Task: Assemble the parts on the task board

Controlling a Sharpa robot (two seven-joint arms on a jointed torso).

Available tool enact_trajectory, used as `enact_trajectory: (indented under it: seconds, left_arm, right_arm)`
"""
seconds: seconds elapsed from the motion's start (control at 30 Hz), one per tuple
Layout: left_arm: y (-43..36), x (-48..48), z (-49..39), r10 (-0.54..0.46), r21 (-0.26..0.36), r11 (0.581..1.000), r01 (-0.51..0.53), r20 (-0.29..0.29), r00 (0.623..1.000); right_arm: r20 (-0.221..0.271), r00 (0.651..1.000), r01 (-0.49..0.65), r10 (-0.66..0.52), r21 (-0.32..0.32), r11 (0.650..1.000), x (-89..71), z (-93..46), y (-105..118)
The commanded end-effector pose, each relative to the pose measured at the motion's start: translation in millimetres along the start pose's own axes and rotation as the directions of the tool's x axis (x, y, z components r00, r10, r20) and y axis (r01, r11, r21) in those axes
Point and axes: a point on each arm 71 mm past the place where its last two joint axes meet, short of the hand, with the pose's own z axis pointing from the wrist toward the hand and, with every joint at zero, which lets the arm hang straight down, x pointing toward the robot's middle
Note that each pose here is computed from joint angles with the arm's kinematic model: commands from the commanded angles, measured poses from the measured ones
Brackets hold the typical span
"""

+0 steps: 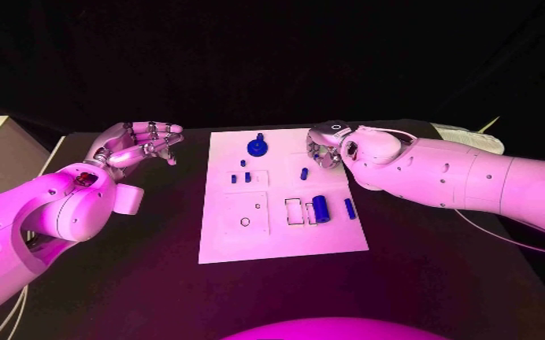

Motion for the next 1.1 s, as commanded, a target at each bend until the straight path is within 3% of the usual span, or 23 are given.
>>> enact_trajectory:
  seconds: [0.03, 0.27, 0.73, 0.9, 1.1]
  left_arm:
    - [1.0, 1.3, -1.0, -0.009, -0.004, 1.0, 0.009, 0.0, 1.0]
    - [5.6, 0.3, -4.5, -0.025, -0.012, 1.0, 0.025, 0.006, 1.0]
    - [9.4, -1.9, -7.6, -0.044, -0.02, 0.999, 0.044, 0.017, 0.999]
    - [9.4, -1.6, -7.7, -0.046, -0.02, 0.999, 0.047, 0.018, 0.999]
    - [8.7, 1.0, -7.4, -0.05, -0.016, 0.999, 0.051, 0.015, 0.999]
  right_arm:
    - [0.077, 0.997, 0.009, -0.01, 0.012, 1.0, -5.1, -1.4, -2]
    - [0.125, 0.992, -0.004, 0.003, 0.009, 1.0, -8.6, -4.4, -2]
    - [0.174, 0.984, -0.04, 0.043, -0.017, 0.999, -19.9, -13.9, 3]
    - [0.182, 0.98, -0.068, 0.076, -0.052, 0.996, -24.9, -19.8, 14]
    - [0.187, 0.973, -0.106, 0.132, -0.147, 0.984, -30.5, -28.2, 50]
